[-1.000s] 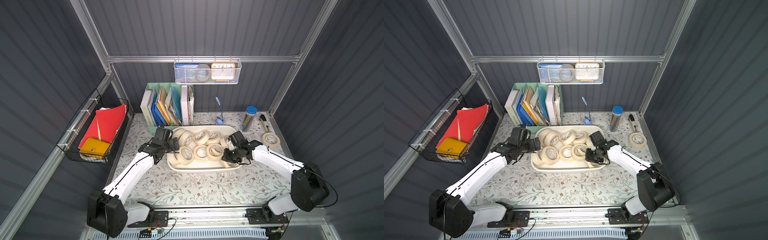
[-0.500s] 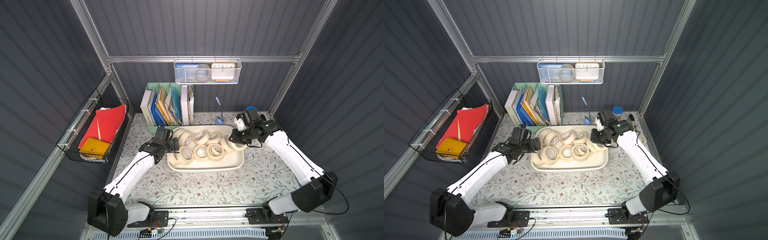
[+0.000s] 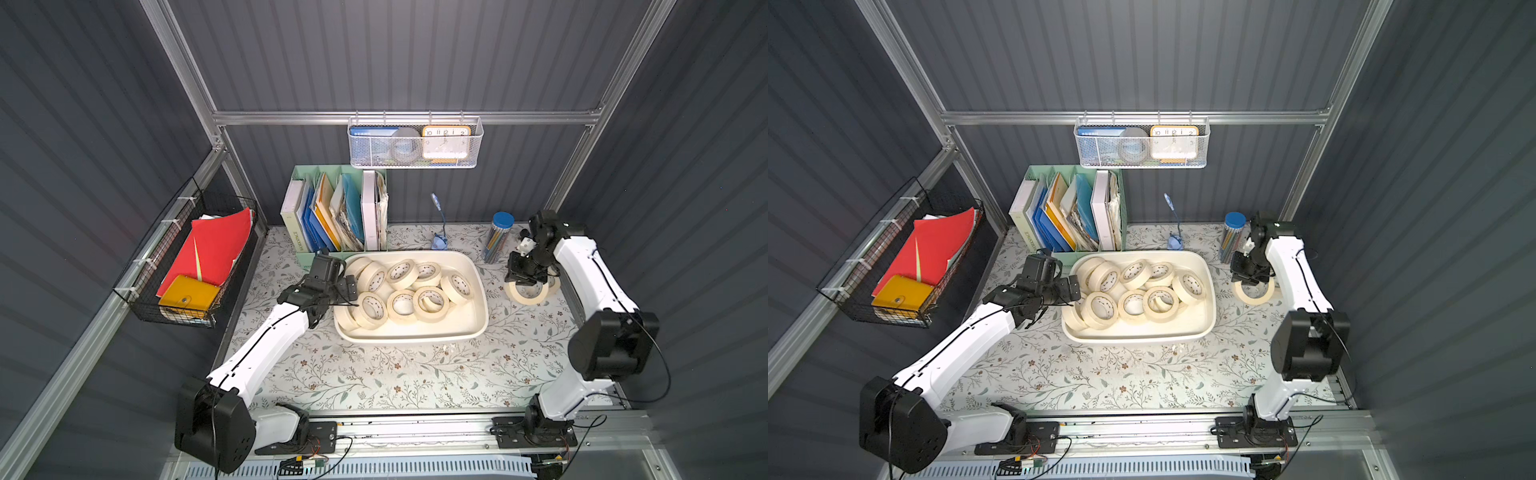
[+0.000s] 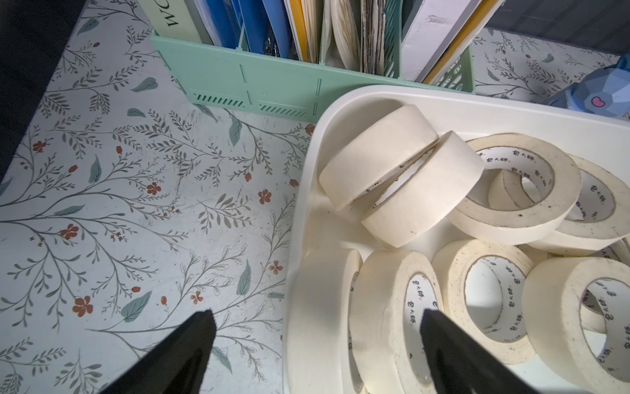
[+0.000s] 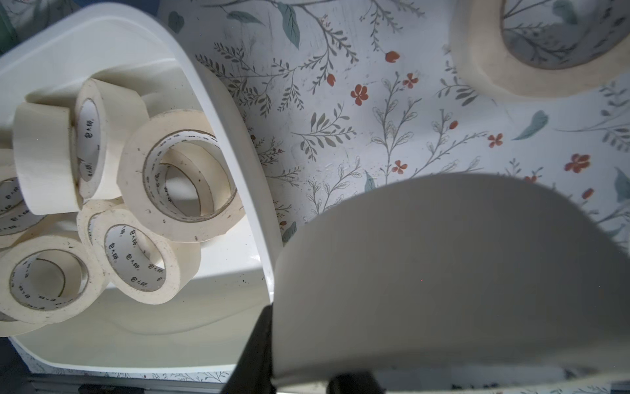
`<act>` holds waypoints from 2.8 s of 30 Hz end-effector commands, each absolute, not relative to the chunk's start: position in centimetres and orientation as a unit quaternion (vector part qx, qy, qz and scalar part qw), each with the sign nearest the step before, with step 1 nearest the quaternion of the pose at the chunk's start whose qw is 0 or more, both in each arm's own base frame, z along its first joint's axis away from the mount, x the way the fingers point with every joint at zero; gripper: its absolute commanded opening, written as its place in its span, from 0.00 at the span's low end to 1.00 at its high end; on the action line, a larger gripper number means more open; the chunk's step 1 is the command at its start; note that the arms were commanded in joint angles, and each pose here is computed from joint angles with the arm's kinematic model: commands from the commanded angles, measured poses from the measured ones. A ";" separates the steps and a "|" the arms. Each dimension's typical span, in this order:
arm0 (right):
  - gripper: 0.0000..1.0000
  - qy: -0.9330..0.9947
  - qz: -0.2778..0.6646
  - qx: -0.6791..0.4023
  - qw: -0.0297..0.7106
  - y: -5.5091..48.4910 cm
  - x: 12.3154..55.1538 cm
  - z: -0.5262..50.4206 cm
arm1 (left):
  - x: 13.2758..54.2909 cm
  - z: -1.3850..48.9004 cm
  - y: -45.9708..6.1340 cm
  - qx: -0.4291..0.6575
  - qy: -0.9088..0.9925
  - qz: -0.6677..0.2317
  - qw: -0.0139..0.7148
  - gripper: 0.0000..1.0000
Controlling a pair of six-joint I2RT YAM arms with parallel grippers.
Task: Take out the art tape in the storage box
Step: Place the art tape at the center of the board, then pick up the art tape from the storage box.
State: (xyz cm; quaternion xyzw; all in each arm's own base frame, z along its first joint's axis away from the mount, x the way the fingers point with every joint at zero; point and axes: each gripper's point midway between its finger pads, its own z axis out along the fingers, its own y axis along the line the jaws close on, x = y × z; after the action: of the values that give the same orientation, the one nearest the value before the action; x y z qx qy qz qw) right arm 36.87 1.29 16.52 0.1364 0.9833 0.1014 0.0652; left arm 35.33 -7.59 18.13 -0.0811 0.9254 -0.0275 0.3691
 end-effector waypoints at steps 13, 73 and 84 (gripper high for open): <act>0.00 0.989 0.075 0.130 -0.012 0.2 41.8 10.3 | 33.7 18.4 -6.2 -0.084 0.922 0.000 0.377 1.00; 0.52 0.977 0.176 -0.057 0.102 16.8 37.0 13.8 | 34.7 17.2 -7.2 -0.085 0.927 -0.018 0.366 1.00; 0.58 0.971 0.191 -0.092 0.106 18.0 38.9 9.5 | 34.0 17.4 -6.6 -0.090 0.926 -0.009 0.367 1.00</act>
State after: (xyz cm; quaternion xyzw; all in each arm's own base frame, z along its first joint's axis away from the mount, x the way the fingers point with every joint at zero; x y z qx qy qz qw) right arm 38.58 17.38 11.15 -0.0760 0.9745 0.1817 0.1075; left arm 34.63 -6.77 17.58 -0.0871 0.9244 -0.0117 0.3712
